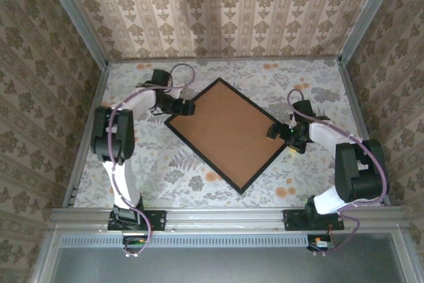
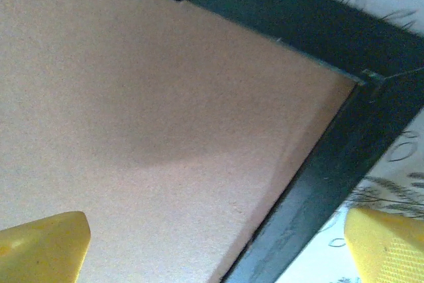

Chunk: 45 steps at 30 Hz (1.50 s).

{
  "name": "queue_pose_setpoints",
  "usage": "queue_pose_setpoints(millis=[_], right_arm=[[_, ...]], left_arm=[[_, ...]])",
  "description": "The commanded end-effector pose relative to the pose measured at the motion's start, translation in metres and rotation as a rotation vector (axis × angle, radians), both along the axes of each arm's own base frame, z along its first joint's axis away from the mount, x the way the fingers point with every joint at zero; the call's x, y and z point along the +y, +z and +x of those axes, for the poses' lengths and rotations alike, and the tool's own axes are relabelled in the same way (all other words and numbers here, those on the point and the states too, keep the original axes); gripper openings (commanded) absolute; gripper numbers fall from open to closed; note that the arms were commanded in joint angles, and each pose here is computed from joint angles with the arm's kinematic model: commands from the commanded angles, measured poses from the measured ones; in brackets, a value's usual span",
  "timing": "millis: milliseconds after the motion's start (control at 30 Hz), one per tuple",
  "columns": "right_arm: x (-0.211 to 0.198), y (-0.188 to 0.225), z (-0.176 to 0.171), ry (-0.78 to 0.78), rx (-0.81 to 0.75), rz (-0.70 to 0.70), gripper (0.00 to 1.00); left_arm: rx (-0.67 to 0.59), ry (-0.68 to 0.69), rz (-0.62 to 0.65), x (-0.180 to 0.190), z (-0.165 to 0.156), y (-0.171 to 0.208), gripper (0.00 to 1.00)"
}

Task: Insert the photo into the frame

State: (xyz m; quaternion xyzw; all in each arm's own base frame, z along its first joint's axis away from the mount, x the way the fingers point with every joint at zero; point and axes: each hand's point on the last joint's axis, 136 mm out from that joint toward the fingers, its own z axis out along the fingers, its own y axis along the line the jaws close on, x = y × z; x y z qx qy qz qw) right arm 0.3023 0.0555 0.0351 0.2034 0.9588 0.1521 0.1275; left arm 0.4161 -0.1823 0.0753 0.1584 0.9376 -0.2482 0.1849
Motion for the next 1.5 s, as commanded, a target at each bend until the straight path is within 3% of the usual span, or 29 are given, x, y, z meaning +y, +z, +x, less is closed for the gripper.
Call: queue_pose_setpoints(millis=[0,133,267,600,833,1100,1467], right_arm=[[-0.023,0.039,0.024,0.008,-0.163,-0.149,1.00],[-0.018,0.066,0.064,0.022,-0.309,-0.145,1.00],[-0.012,0.066,0.095,0.049,-0.307,-0.150,1.00],[-0.028,0.053,0.126,0.036,-0.271,-0.239,1.00],[0.015,0.026,0.147,0.140,-0.190,-0.058,1.00],[0.042,0.007,0.137,0.207,-0.119,0.031,0.98],[0.063,0.002,0.078,0.250,-0.048,0.148,0.96]], left_arm=[[-0.114,0.232,-0.053,0.027,0.016,0.035,0.78],[-0.133,0.425,-0.059,0.052,-0.006,0.039,0.78],[-0.088,0.523,-0.039,0.069,-0.035,0.025,0.78],[-0.038,0.582,-0.017,0.089,-0.042,0.005,0.79],[0.055,0.634,-0.084,0.078,-0.074,-0.021,0.79],[0.095,0.574,-0.178,0.035,-0.077,-0.028,0.78],[0.108,0.522,-0.238,0.010,-0.064,-0.035,0.77]])
